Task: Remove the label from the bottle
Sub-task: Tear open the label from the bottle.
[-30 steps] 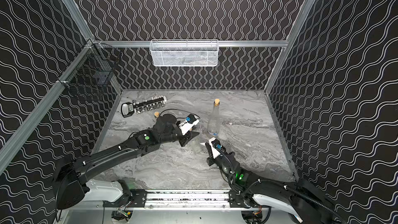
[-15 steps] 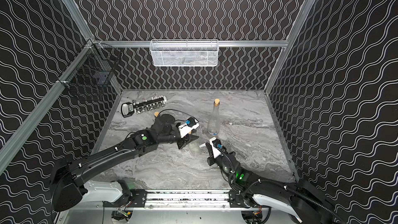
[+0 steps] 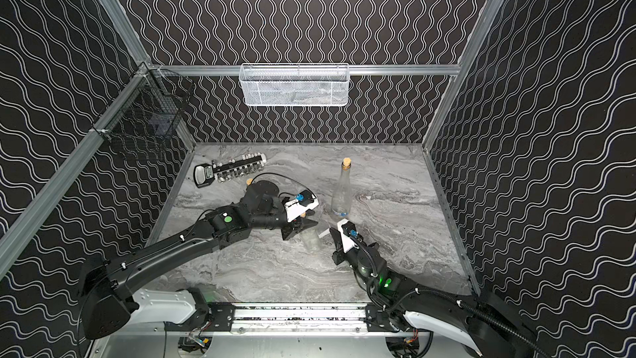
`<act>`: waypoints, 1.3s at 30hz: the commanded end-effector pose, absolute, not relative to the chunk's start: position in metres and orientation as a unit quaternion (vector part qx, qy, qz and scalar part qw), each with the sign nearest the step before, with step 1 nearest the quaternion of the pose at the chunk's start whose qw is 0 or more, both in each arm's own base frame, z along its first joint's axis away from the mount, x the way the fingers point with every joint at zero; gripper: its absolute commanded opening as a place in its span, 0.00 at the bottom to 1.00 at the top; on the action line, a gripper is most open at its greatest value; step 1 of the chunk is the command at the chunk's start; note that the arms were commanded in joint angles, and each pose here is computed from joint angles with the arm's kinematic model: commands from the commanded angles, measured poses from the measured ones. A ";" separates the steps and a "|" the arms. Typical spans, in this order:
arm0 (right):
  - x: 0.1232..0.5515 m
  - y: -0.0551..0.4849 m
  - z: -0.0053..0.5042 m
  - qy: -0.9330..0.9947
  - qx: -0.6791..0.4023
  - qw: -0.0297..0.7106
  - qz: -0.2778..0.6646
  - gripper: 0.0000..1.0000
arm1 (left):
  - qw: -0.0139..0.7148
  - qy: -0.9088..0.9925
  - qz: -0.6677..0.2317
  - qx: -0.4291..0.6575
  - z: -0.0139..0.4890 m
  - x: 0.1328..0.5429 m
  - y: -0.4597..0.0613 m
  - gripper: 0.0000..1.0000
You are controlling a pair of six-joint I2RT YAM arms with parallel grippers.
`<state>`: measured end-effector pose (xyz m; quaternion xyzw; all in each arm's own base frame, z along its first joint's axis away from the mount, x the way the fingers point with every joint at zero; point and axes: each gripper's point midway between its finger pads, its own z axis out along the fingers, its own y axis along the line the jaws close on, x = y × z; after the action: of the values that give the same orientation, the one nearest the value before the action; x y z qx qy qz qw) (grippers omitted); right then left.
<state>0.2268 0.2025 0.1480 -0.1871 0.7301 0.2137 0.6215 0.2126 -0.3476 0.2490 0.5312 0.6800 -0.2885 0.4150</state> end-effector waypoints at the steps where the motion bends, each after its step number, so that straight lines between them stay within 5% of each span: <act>1: 0.231 0.194 0.148 0.734 -0.167 0.627 0.200 0.00 | 0.392 0.673 -0.301 0.550 0.247 0.200 -0.345 0.00; 29: 0.235 0.189 0.149 0.734 -0.155 0.630 0.203 0.00 | 0.350 0.647 -0.341 0.585 0.245 0.175 -0.347 0.00; 39: 0.216 0.212 0.164 0.755 -0.192 0.565 0.271 0.00 | 0.429 0.667 -0.305 0.527 0.295 0.190 -0.326 0.00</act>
<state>0.2276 0.2030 0.1776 -0.1675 0.7279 0.2490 0.6165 0.1806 -0.3301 0.2657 0.5574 0.6667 -0.3137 0.3828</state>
